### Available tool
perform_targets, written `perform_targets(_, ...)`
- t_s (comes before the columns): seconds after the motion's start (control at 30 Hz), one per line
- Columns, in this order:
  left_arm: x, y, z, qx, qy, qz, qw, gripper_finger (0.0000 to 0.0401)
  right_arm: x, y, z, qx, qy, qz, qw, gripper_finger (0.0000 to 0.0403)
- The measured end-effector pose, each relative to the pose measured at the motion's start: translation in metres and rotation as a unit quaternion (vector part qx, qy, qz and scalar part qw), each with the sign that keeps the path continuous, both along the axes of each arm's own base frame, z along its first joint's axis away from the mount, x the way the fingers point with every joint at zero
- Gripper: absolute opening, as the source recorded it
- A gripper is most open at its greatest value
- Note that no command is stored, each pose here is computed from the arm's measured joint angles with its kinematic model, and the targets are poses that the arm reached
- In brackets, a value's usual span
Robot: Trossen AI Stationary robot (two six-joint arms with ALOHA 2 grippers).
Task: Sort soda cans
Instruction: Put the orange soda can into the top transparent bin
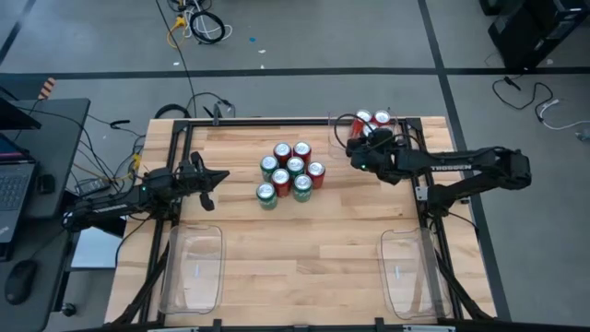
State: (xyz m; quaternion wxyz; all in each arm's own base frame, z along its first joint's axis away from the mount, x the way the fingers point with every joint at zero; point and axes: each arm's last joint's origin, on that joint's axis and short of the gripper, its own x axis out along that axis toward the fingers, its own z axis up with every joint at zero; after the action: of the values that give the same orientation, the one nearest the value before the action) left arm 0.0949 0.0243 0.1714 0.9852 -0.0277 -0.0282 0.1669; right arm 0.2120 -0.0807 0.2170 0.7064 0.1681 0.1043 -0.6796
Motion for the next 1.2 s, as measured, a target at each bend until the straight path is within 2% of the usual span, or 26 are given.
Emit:
perform_targets(0.3, 0.000, 0.000, 0.000, 0.000, 0.001, 0.000, 1.000, 0.0008, -0.008, -0.011, -0.019, 0.005, -0.018, -0.011, 1.000, 0.0255)
perform_targets(0.5, 0.000, 0.000, 0.000, 0.000, 0.002, 0.000, 1.000, 0.0008, -0.010, -0.019, -0.026, 0.030, -0.014, 0.005, 0.999, 0.0259)
perform_targets(0.63, 0.000, 0.000, -0.001, 0.004, 0.008, 0.001, 1.000, 0.0008, -0.008, -0.027, -0.035, 0.051, -0.007, 0.006, 0.999, 0.0260)
perform_targets(0.8, 0.000, 0.000, -0.003, 0.006, 0.017, 0.001, 1.000, 0.0008, -0.001, -0.035, -0.048, 0.054, 0.009, 0.001, 0.999, 0.0263)
perform_targets(1.0, 0.000, 0.000, -0.003, 0.007, 0.016, 0.001, 1.000, 0.0008, 0.000, -0.036, -0.049, 0.053, 0.011, 0.004, 0.999, 0.0296)
perform_targets(1.2, 0.000, 0.000, 0.001, 0.010, 0.000, 0.001, 1.000, 0.0008, -0.003, -0.034, -0.033, 0.046, 0.017, 0.031, 0.998, 0.0339)
